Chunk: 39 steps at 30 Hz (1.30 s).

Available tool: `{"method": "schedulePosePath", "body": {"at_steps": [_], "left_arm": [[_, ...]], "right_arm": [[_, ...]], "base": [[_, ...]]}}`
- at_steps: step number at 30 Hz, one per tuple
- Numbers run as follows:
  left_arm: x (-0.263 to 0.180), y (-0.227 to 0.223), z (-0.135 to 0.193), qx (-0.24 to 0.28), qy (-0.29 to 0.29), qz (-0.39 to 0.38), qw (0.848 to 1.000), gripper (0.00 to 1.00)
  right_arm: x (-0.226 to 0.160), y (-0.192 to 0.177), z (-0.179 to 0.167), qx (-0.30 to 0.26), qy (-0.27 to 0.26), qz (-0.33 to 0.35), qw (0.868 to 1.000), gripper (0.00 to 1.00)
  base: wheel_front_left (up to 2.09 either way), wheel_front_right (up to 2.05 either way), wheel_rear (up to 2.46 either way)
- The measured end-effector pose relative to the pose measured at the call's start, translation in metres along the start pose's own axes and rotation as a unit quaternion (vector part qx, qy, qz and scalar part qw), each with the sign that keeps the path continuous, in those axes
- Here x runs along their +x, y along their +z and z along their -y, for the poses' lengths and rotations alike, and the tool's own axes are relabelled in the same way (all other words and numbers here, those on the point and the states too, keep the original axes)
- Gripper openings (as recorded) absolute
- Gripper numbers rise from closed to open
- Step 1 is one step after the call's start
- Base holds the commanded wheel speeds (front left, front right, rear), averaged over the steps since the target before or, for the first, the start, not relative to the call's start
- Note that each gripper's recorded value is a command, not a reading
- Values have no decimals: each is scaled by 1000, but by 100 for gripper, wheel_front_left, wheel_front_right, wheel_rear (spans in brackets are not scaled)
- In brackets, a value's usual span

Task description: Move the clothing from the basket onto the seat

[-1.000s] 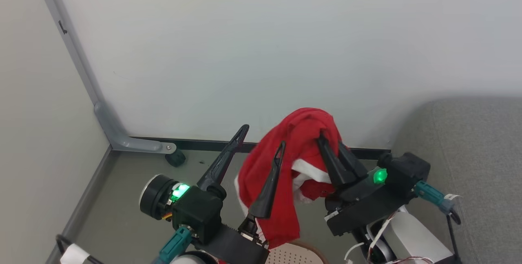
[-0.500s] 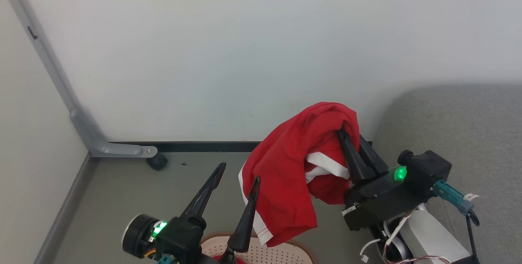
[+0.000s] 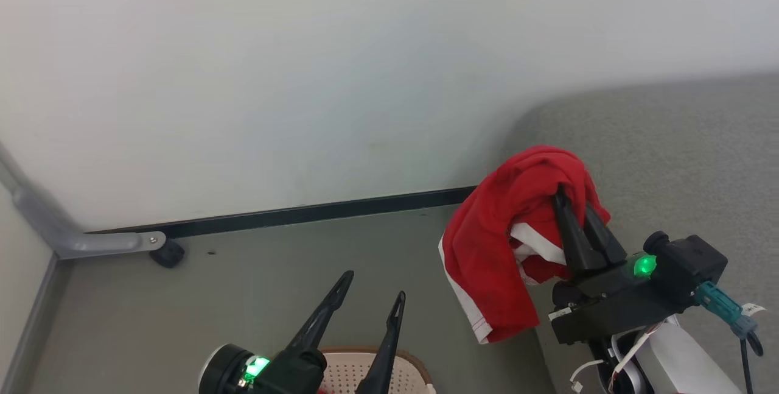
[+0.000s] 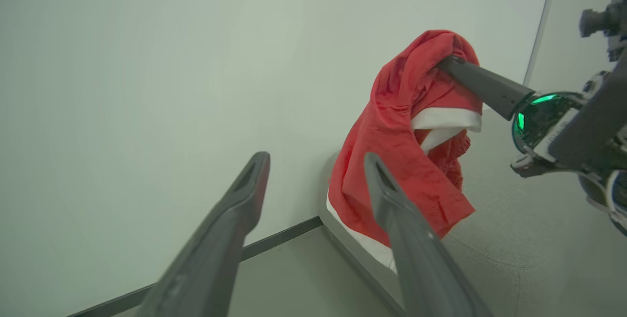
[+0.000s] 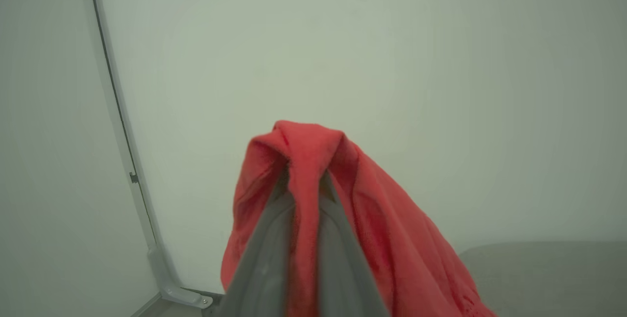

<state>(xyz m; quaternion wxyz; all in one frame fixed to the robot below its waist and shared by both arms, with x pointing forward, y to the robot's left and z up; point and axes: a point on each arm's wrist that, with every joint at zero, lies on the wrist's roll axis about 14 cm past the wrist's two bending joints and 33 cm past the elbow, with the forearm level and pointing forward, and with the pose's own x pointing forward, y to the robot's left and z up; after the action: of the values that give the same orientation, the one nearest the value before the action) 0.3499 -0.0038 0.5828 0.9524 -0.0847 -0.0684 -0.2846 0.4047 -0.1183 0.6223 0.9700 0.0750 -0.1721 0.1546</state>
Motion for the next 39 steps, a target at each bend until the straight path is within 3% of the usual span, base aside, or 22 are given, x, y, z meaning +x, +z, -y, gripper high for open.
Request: {"method": "schedulePosePath", "body": {"at_steps": [15,26,39], "left_arm": [[29,-37,47,-24,-90,-49,994,100],[58,-71,58,-42,-135,-83,986,100],[70,-109,67,-56,-181,-120,974,100]], "right_arm": [[-40,13,86,-40,-133,0,990,0],[-61,22,182,-78,-261,-6,962,0],[-50,27,260,-103,-336,-7,936,0]], "base": [[0,0,0],[0,0,0],[0,0,0]]}}
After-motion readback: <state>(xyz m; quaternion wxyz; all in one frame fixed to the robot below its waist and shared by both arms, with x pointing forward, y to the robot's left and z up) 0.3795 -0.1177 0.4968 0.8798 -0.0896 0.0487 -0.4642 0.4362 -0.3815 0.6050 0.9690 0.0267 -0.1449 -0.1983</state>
